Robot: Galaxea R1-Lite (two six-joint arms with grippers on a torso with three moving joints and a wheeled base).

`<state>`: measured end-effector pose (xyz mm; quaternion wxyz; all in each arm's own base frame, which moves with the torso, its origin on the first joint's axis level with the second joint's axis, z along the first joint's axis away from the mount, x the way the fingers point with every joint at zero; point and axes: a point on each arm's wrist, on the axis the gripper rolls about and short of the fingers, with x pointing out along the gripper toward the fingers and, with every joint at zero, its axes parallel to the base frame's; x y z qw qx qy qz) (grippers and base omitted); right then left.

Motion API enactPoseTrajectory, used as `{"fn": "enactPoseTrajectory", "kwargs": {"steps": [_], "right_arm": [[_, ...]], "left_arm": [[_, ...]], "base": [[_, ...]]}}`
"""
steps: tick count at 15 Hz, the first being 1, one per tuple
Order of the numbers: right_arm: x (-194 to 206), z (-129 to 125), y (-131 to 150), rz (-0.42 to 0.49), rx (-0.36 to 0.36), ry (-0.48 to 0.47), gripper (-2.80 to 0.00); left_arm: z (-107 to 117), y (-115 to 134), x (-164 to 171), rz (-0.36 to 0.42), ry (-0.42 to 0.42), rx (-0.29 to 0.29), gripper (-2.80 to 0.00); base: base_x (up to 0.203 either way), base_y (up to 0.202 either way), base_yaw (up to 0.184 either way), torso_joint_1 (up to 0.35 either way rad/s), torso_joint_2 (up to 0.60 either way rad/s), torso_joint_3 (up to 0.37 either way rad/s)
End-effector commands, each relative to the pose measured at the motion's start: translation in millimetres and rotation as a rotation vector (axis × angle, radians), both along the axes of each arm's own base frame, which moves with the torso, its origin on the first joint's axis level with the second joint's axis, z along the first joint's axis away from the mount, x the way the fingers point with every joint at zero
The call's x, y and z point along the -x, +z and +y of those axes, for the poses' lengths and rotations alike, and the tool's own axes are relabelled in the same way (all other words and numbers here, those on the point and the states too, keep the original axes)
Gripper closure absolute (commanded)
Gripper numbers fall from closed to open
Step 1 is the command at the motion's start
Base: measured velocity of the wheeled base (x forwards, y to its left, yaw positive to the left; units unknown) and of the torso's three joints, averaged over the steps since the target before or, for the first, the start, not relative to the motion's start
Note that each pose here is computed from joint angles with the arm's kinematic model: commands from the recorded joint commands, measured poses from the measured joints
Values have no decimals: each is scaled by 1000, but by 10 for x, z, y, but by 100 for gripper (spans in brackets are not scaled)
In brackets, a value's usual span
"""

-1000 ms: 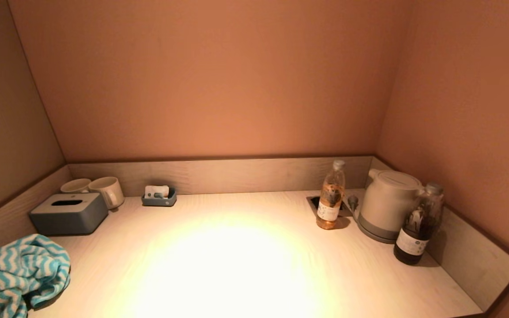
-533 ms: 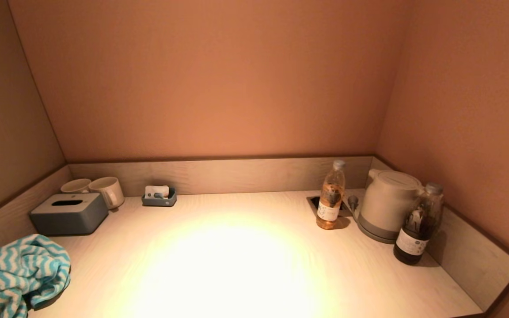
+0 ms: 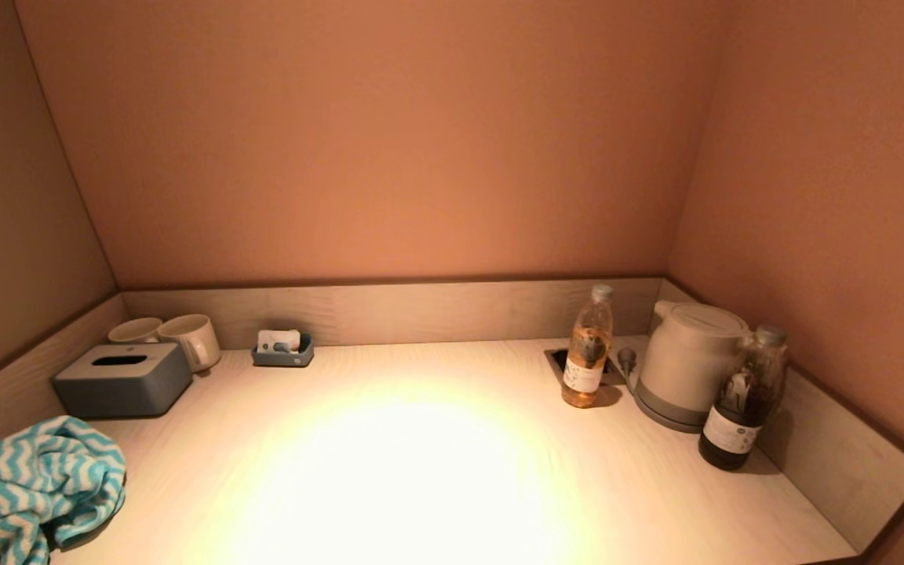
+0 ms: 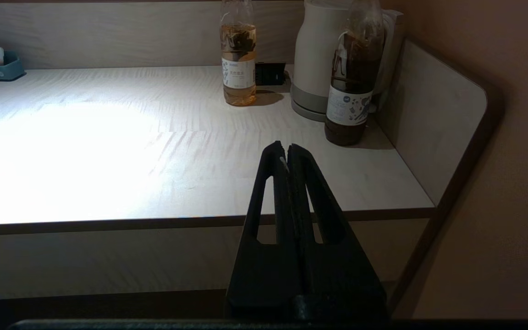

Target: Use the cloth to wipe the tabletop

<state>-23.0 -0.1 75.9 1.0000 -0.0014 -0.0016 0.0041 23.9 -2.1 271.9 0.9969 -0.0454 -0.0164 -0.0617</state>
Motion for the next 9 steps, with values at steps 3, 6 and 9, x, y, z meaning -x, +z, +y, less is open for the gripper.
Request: {"fn": "enactPoseTrajectory", "kwargs": {"steps": [3,6,9], "right_arm": [[-1,0,-2,1,0,1,0],[0,0,1,0,0,1,0],[0,0,1,0,0,1,0]], "left_arm": [[-30,14,213,-70,120,-6,0],[-5,-76,385,-97,195,-30,0],[-9,-246,594,-111,204,-60,0]], "base": [[0,0,0,0,0,0],[0,0,0,0,0,0],[0,0,0,0,0,0]]}}
